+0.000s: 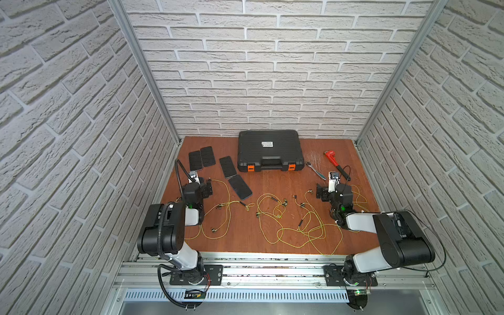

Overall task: Plug wired earphones into phones
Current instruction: Pick up the wired earphone from the center of the board.

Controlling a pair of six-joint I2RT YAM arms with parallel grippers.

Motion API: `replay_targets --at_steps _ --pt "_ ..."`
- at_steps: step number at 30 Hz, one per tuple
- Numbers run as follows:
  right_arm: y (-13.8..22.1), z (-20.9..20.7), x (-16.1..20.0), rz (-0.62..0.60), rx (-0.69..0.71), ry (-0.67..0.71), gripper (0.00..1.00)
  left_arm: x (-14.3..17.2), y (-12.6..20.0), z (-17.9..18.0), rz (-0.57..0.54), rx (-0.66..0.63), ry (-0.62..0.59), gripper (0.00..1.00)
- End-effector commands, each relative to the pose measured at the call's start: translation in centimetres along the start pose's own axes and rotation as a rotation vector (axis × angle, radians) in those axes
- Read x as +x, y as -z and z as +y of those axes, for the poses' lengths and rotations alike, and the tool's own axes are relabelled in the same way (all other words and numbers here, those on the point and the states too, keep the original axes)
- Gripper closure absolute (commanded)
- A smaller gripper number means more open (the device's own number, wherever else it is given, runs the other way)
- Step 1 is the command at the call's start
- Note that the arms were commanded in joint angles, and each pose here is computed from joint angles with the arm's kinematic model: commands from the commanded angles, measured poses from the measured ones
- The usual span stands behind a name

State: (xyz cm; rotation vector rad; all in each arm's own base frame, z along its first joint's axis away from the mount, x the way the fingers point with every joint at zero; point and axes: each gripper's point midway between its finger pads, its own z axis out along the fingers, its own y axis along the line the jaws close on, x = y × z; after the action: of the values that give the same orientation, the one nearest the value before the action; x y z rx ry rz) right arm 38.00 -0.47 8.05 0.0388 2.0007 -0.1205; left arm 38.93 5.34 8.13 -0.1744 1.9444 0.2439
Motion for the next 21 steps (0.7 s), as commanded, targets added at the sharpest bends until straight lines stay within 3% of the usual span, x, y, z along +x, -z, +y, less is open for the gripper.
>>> replay_targets --at_steps 1,21 --pt "-0.10 0.03 -1.58 -0.043 -0.005 -0.022 0.00 -1.04 0.18 -0.05 -0.048 0.005 0.002 0.02" --pt "-0.08 0.00 -1.66 -0.046 -0.005 -0.023 0.00 -0.94 0.11 -0.05 -0.044 0.008 0.002 0.02"
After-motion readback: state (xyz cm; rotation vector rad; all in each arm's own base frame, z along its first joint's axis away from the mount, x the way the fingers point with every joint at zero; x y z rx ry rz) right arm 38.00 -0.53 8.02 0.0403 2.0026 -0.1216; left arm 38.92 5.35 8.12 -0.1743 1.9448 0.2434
